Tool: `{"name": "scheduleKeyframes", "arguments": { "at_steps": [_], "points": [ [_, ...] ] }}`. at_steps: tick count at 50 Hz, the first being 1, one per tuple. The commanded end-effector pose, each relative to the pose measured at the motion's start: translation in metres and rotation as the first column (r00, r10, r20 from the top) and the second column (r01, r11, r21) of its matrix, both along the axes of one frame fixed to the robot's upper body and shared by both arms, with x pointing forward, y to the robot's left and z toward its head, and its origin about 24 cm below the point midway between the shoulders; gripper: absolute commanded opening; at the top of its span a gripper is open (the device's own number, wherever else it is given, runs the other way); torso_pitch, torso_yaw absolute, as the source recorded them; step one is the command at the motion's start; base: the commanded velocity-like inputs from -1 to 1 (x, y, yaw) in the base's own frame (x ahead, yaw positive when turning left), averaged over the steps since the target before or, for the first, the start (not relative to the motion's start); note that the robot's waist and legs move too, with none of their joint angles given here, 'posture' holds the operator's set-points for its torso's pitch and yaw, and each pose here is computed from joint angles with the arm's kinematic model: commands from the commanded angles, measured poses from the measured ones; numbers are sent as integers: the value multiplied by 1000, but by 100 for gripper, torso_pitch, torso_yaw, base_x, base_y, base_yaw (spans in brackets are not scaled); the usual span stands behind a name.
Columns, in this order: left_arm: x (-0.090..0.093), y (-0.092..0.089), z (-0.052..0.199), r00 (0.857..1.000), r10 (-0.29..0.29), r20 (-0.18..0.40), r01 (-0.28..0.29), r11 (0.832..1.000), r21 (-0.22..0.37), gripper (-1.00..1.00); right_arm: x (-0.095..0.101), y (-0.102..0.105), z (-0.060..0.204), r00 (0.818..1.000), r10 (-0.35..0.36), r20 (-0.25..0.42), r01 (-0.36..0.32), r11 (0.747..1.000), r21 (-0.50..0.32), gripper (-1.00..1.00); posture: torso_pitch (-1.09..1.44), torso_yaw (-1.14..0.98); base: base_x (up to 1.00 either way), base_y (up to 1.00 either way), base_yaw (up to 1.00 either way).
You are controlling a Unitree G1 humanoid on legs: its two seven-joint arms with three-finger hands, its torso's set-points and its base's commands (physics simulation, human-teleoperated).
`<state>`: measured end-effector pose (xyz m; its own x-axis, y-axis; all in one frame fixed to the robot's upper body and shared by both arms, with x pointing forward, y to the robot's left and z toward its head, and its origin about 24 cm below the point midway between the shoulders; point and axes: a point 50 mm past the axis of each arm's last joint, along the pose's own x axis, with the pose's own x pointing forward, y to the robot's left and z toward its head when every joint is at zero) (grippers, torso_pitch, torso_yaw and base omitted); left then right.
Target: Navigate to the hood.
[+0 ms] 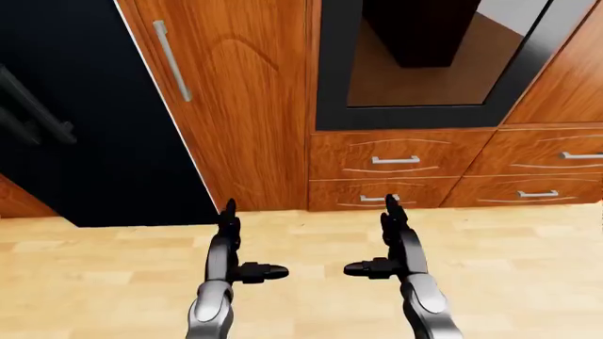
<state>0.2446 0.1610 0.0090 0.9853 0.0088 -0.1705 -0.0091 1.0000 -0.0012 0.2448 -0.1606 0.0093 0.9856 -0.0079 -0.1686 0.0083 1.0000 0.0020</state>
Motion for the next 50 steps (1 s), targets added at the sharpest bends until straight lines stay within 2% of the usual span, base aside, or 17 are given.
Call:
{"name": "scheduleKeyframes", "arguments": {
  "at_steps": [1, 21, 50],
  "points": [
    [9, -1, 32, 985, -9, 170, 9, 1000, 3, 100, 9, 1, 31, 986, 9, 169, -10, 1000, 7, 100, 0, 0, 0, 0, 0],
    [9, -1, 32, 985, -9, 170, 9, 1000, 3, 100, 8, 2, 30, 986, 18, 168, -20, 1000, 7, 100, 0, 0, 0, 0, 5],
    [9, -1, 32, 985, -9, 170, 9, 1000, 3, 100, 8, 2, 30, 988, 16, 156, -18, 1000, 14, 100, 0, 0, 0, 0, 38]
  ]
}}
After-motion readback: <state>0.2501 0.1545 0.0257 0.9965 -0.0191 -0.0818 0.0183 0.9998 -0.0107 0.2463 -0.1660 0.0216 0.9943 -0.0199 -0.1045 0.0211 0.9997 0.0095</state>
